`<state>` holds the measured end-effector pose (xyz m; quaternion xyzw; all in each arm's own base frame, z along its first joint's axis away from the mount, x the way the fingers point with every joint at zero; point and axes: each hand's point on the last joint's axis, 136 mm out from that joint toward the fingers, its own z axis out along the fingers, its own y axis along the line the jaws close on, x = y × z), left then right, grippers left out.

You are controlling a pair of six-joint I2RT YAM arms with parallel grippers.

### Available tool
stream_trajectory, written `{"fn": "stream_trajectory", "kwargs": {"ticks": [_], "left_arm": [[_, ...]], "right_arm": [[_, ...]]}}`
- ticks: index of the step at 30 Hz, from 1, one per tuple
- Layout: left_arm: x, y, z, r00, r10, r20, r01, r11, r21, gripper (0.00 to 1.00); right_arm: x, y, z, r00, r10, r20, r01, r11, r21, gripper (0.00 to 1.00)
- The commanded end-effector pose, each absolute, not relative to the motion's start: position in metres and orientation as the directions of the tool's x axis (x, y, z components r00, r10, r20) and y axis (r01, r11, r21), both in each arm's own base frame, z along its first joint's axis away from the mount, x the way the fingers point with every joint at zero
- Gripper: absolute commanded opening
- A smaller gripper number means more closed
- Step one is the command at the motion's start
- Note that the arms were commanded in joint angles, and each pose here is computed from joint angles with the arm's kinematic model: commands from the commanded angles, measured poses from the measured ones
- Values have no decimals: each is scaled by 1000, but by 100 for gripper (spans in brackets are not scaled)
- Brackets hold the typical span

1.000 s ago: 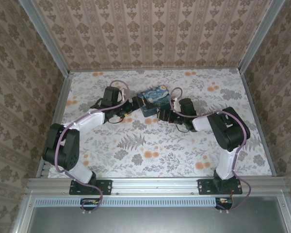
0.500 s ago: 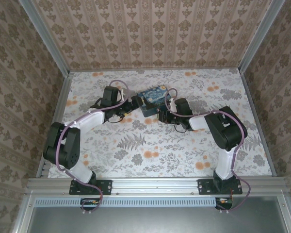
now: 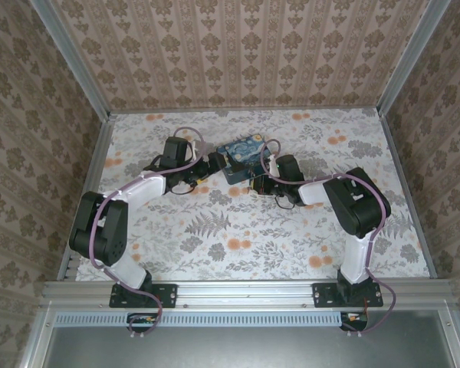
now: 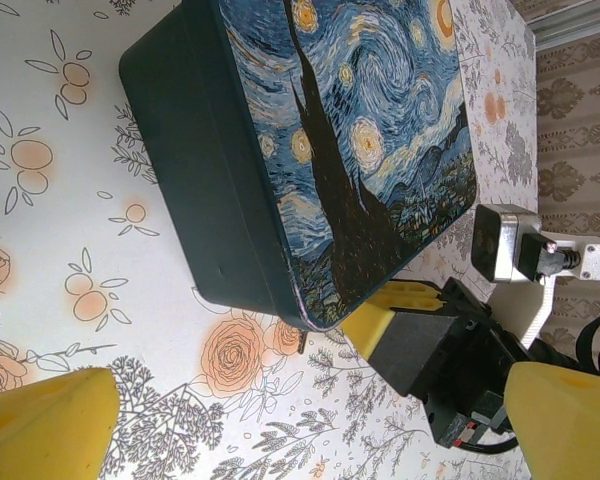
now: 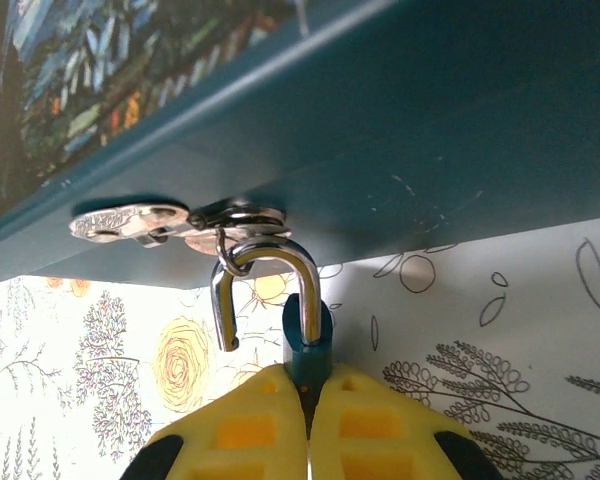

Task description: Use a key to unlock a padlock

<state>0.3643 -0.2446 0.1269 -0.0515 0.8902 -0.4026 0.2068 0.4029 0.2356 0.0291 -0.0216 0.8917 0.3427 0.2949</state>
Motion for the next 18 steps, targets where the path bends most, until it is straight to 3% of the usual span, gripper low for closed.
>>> {"fn": "stream_trajectory", "kwargs": {"ticks": [1, 18], "left_arm": [[369, -244, 134, -902, -231, -365, 116, 683, -721, 100], [385, -260, 130, -846, 64, -529, 274, 904, -329, 100]], "right_arm": [[399, 226, 29, -832, 189, -521, -206, 768, 607, 0], [406, 212, 30, -811, 404, -424, -74, 647, 759, 0]]}}
